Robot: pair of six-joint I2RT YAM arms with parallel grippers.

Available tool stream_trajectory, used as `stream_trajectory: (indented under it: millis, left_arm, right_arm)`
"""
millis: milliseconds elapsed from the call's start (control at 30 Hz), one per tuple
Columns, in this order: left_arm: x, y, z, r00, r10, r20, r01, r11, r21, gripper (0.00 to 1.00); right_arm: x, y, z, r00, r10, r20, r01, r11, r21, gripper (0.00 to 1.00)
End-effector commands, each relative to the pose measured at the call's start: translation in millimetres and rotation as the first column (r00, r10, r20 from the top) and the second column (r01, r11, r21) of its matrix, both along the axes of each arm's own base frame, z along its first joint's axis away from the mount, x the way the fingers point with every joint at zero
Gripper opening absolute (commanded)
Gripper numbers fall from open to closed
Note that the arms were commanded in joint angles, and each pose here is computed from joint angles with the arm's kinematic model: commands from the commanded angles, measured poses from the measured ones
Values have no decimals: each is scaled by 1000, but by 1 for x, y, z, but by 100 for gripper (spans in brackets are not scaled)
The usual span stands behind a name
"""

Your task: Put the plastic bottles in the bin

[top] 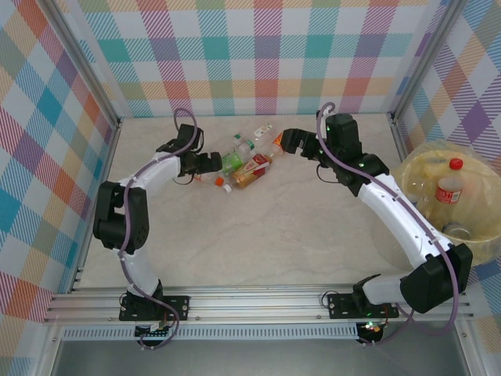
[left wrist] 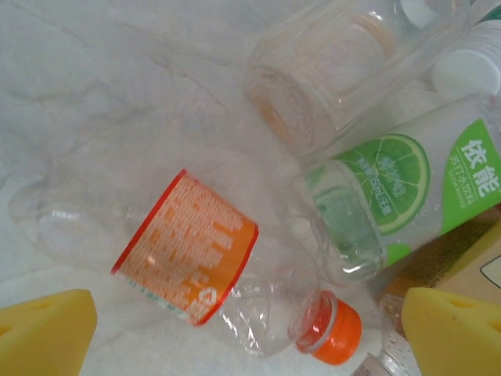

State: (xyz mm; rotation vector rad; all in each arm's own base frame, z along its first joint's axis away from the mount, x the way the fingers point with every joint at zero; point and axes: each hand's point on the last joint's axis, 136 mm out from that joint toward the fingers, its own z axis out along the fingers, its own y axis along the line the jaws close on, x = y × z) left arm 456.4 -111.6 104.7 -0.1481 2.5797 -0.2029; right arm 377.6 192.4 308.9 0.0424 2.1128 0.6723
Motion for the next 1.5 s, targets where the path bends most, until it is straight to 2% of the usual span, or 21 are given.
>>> stream_trajectory:
  millis: [0,67,133,267,333,567,767,900,1067,1300,1467]
  left_arm:
    - [11,24,4,998,56,-20,-54,996,65,100]
    - [10,33,1,977,193,-92,-196,980,-22,100]
    - [6,32,-1,951,285,-116,-295,953,-76,100]
    - [-1,54,-8,870,483,-99,-490,870,-63,100]
    - [3,62,-12,843,528,-103,-535,843,-57,100]
    - [34,56,-18,779,614,-124,-626,764,-153,100]
    - [36,66,-38,680,721,-132,-732,661,-164,99]
    - [36,70,-47,659,742,-125,-752,641,-154,95]
    - [38,67,-60,654,743,-144,-754,626,-198,79]
    - [35,63,-78,638,745,-197,-770,606,-202,83]
    - [41,60,-76,658,731,-180,-749,610,-257,63]
  right_arm:
    - [4,4,3,1000,-2,10,2,1000,26,100]
    - [4,4,2,1000,-6,7,6,1000,22,100]
    - [4,3,2,1000,-11,6,11,1000,19,100]
    - [5,3,-1,1000,-15,-2,16,1000,20,100]
    - [5,4,1,1000,-11,-3,11,1000,22,100]
    - [1,1,-1,1000,-15,-13,15,1000,16,100]
    - [-5,0,-4,999,-5,-34,5,1000,10,100]
    - [-5,-2,-7,999,-10,-39,10,1000,-3,100]
    - [-5,1,-8,999,2,-48,-2,1000,-1,100]
    - [-4,2,-8,999,6,-47,-7,1000,-9,100]
    - [-6,2,-7,999,12,-48,-13,1000,-10,100]
